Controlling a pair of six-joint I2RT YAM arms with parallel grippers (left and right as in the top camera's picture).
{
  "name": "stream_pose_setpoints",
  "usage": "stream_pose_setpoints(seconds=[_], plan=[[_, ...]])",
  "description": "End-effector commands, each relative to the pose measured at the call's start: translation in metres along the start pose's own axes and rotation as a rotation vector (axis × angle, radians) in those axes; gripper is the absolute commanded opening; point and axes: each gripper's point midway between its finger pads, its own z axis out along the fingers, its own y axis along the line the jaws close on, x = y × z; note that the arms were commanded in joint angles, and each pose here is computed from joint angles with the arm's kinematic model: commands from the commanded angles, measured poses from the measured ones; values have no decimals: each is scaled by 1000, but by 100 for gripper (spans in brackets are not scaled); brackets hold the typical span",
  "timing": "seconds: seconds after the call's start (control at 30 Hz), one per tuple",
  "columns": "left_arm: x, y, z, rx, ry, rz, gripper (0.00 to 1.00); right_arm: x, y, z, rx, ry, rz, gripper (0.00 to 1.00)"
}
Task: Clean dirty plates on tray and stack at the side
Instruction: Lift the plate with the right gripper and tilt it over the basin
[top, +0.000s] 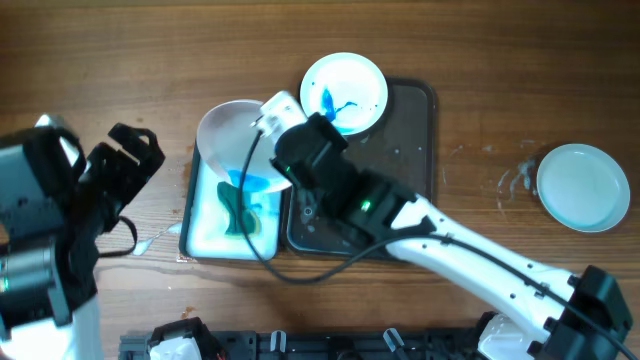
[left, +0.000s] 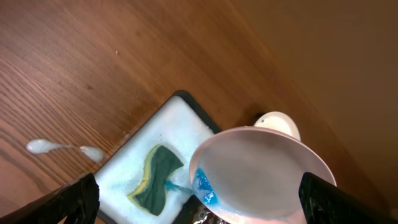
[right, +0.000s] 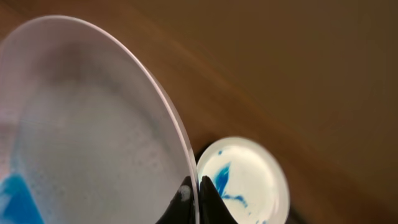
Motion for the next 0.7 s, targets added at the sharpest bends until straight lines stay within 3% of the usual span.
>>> stream_pose_setpoints(seconds=[0.0, 0.4, 0.67], plan=[[-2, -4, -9, 31, -23, -12, 100, -23, -7, -13, 131, -46, -203, 4], [-2, -4, -6, 23, -13, -14, 100, -40, 10, -16, 56, -124, -222, 4], [-2, -4, -6, 23, -13, -14, 100, -42, 10, -16, 70, -127, -400, 5]])
